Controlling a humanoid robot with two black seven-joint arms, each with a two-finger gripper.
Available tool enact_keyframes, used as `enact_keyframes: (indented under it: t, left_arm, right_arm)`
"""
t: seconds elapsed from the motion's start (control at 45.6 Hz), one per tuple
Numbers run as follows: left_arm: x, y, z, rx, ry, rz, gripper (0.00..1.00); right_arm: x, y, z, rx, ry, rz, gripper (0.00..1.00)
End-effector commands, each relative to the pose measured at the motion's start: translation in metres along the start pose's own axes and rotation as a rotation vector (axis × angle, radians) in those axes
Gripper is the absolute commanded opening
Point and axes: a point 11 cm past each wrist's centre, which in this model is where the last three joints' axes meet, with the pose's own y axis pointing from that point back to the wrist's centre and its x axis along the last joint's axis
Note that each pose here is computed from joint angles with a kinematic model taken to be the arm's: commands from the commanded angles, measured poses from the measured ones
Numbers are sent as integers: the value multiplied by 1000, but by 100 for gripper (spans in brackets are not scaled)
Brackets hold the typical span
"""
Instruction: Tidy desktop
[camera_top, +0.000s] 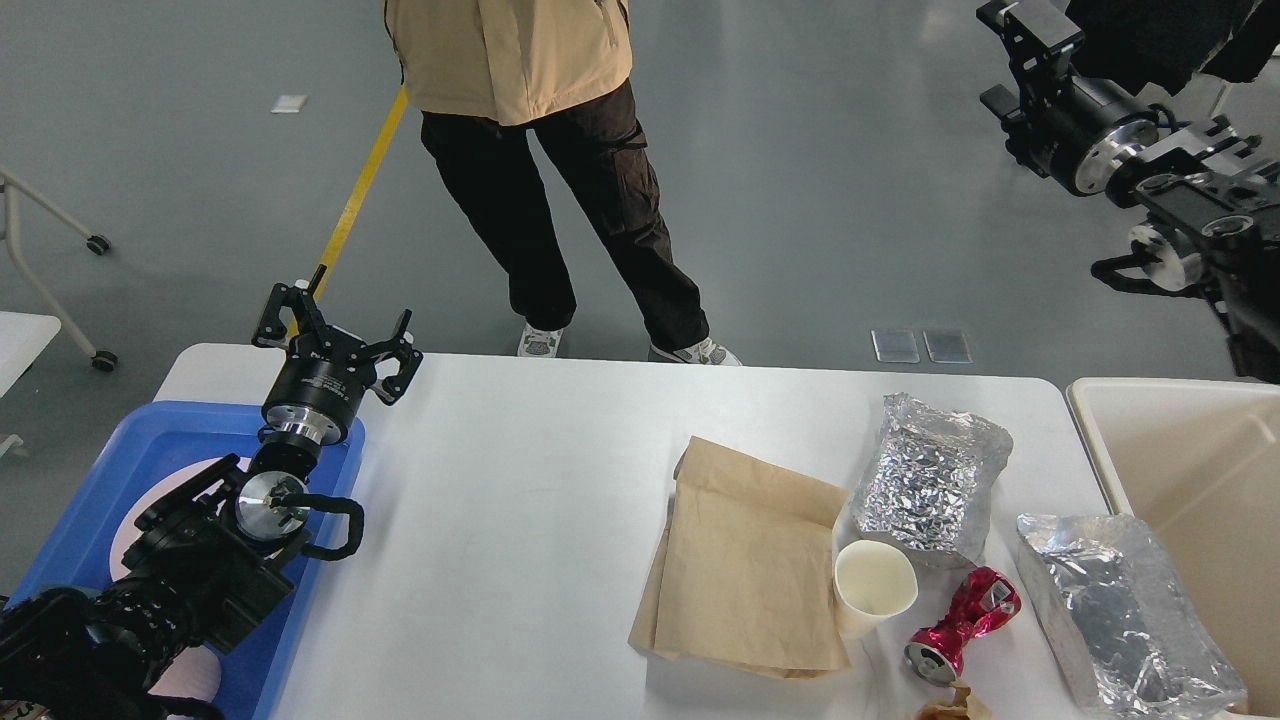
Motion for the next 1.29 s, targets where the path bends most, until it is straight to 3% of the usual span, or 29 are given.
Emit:
enact_keyframes:
  t: [0.0, 0.197, 0.329, 0.395, 0.636, 0.964, 1.271]
  left_arm:
    - [0, 0, 0, 0, 0, 0, 99]
    - [0, 0, 0, 0, 0, 0, 99]
    - [0, 0, 0, 0, 0, 0, 99]
    - [0, 0, 0, 0, 0, 0, 99]
    - [0, 0, 0, 0, 0, -1, 99]
    - [0, 1, 0, 1, 1, 0, 99]
    - [0, 1, 0, 1, 1, 0, 99]
  right_arm:
    - [10, 28, 9, -79, -17, -84, 100]
    - [-16, 59, 37, -240, -69, -344, 100]
    - [-69, 71, 27, -274, -170, -532, 100]
    - [-90, 84, 20, -363, -116, -641, 100]
    - [-97, 117, 22, -686, 136, -786, 100]
    - [-148, 156, -14, -697, 141, -967, 100]
    - [-158, 144, -35, -695, 300, -946, 100]
